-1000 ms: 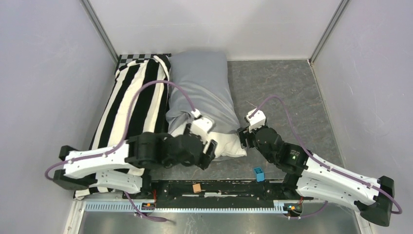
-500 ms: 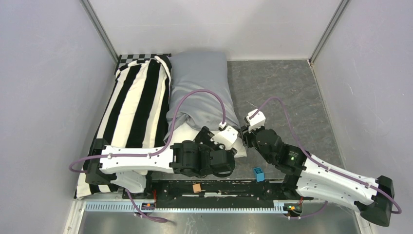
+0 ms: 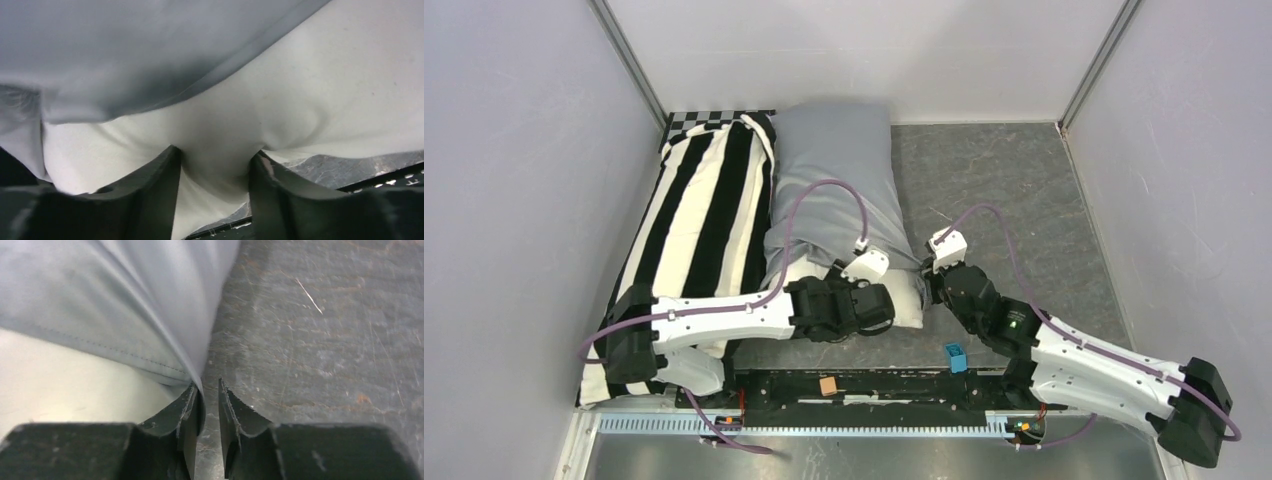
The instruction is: Remove the pillowcase from the pillow
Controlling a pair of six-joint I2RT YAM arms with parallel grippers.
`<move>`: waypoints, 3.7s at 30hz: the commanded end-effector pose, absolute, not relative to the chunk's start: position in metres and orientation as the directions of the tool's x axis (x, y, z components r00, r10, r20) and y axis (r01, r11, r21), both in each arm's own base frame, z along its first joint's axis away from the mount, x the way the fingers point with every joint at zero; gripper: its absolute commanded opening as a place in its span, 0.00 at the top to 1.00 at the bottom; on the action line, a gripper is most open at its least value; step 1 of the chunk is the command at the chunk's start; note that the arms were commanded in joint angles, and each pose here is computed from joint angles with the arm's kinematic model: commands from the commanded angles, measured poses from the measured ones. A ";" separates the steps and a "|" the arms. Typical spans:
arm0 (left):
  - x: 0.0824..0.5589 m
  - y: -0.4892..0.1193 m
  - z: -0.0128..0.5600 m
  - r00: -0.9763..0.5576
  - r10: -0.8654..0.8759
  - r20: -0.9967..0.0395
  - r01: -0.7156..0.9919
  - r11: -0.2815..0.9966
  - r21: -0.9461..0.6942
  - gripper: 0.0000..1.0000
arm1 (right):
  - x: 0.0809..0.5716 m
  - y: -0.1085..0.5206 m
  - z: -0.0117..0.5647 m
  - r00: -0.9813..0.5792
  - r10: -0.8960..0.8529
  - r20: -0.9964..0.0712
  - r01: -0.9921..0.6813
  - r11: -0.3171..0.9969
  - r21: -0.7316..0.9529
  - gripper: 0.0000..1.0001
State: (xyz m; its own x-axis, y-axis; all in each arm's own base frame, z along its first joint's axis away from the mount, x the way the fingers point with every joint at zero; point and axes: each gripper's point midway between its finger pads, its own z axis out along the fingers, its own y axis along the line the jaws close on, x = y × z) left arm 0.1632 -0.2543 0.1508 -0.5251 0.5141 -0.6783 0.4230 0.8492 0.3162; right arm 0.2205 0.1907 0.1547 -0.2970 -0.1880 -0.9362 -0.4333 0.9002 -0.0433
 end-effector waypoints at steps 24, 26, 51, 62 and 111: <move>0.159 -0.203 0.297 -0.509 0.031 -0.860 0.411 0.887 -0.212 0.98 | 0.220 0.246 0.190 -0.237 0.024 -0.971 -0.727 0.659 0.194 0.27; 0.160 -0.200 0.299 -0.505 0.022 -0.863 0.402 0.891 -0.213 0.98 | 0.211 0.240 0.198 -0.196 0.054 -0.979 -0.746 0.640 0.184 0.23; 0.161 -0.195 0.307 -0.503 0.006 -0.864 0.384 0.898 -0.217 0.98 | 0.185 0.199 0.257 -0.110 0.089 -0.990 -0.719 0.680 0.141 0.16; 0.161 -0.201 0.307 -0.512 0.016 -0.859 0.389 0.896 -0.215 0.98 | 0.170 0.238 0.271 -0.131 0.086 -0.988 -0.849 0.505 0.157 0.16; 0.144 -0.233 0.293 -0.575 0.042 -0.817 0.487 0.820 -0.301 0.98 | 0.375 0.204 0.200 -0.384 -0.027 -0.923 -0.465 0.869 0.168 0.14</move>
State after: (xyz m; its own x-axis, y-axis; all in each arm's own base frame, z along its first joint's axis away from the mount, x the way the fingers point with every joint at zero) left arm 0.1429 -0.2000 0.2756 -0.5819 0.1289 -0.8030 0.4512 0.8726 -0.1868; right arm 0.4055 0.2058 0.1602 -0.4369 -0.0364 -0.8988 -0.3700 0.9180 0.1427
